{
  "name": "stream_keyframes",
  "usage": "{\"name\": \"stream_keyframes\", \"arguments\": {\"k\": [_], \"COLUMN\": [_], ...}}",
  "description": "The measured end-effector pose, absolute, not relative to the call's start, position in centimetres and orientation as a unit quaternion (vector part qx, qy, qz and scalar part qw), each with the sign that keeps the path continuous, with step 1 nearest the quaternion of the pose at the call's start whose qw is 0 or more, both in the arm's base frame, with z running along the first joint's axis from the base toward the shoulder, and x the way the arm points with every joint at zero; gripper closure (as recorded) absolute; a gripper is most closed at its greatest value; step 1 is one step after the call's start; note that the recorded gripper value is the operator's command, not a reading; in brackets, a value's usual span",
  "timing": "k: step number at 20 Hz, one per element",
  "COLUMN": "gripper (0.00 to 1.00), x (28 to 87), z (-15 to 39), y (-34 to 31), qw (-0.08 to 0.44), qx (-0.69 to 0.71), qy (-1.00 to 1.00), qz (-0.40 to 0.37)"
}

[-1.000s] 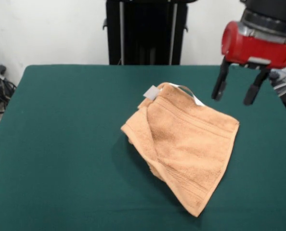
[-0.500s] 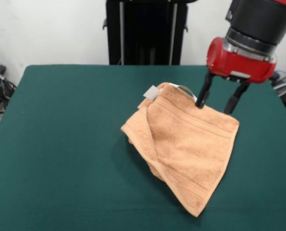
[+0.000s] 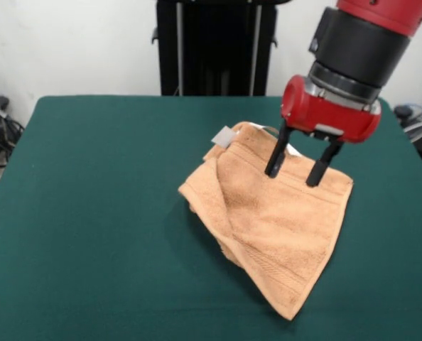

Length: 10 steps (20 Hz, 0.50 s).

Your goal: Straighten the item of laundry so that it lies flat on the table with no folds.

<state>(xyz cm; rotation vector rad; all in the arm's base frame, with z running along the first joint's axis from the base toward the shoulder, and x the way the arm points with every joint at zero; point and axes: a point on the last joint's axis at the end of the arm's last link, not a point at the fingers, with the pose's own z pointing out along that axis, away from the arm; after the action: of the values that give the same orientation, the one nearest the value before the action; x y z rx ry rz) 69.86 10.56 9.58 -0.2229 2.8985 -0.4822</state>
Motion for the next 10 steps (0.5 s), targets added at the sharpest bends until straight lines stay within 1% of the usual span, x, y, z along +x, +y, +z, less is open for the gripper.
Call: {"name": "stream_keyframes", "arguments": {"k": [10], "gripper": [0.0], "x": [69.4], "z": [6.4], "y": [9.4], "qw": [0.109], "qx": [-0.083], "qy": [0.975], "qz": [-0.172]}}
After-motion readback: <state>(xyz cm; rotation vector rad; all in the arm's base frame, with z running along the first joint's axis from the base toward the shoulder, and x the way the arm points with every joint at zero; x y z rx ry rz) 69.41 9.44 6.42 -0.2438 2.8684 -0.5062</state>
